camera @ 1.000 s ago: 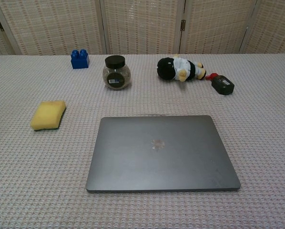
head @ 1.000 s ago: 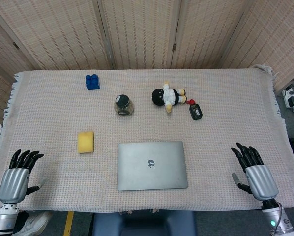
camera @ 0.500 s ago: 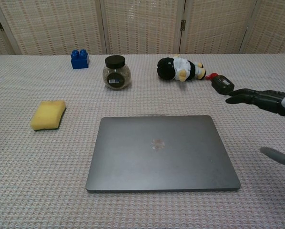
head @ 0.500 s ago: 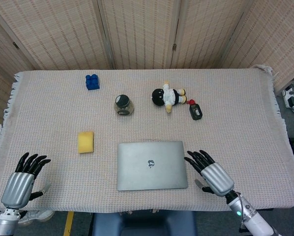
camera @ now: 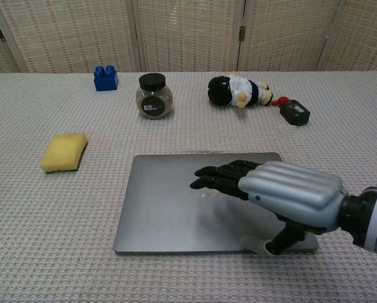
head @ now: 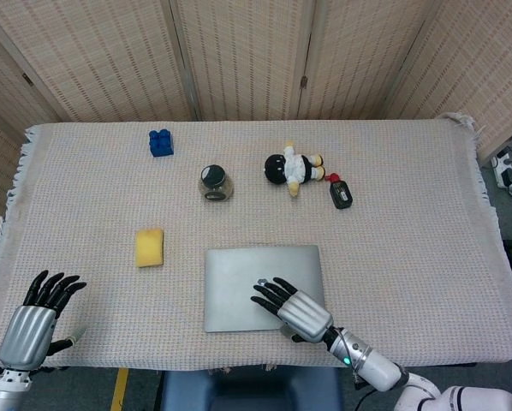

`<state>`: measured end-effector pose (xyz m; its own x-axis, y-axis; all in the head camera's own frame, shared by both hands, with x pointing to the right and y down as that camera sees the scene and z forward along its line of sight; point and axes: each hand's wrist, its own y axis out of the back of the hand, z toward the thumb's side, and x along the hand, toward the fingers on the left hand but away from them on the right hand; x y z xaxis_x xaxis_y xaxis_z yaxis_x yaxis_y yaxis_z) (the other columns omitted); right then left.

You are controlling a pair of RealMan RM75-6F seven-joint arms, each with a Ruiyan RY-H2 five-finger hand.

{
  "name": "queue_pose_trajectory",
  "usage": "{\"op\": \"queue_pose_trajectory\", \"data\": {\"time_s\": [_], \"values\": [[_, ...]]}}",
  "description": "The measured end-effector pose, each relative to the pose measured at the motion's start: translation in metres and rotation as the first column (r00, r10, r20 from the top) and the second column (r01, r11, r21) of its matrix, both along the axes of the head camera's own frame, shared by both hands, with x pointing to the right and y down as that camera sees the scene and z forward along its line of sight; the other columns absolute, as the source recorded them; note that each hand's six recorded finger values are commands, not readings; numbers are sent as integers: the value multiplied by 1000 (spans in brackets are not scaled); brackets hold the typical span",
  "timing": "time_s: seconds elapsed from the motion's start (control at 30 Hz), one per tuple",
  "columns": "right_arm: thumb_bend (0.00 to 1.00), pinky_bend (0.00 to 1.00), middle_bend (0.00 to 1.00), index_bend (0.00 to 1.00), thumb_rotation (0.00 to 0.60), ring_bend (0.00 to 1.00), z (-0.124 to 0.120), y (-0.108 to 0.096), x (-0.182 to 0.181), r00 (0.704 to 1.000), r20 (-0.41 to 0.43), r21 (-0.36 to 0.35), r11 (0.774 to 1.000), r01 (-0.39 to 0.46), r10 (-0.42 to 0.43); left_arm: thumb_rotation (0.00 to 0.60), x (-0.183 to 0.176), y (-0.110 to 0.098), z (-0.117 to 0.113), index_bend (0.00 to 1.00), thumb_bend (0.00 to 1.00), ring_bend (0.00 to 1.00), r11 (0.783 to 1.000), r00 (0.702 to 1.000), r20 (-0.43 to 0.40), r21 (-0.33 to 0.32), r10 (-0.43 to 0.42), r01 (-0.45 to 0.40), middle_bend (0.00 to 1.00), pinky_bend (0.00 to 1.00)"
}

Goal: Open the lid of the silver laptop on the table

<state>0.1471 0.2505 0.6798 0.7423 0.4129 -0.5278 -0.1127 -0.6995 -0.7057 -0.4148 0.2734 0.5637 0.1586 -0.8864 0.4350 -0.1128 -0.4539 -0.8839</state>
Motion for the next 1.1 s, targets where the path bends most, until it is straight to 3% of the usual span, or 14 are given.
{"op": "queue_pose_trajectory", "data": {"time_s": [0.33, 1.1], "values": [[377, 0, 0, 0, 600, 0, 14, 9, -24, 997, -17, 10, 997, 79, -78, 600, -5, 3, 1, 262, 279, 135, 1000, 1000, -2, -12, -17, 17, 218, 0], [357, 0, 0, 0, 600, 0, 25, 4, -40, 994, -42, 44, 994, 100, -98, 600, -11, 4, 5, 261, 279, 135, 999, 999, 0, -16, -36, 36, 217, 0]]}}
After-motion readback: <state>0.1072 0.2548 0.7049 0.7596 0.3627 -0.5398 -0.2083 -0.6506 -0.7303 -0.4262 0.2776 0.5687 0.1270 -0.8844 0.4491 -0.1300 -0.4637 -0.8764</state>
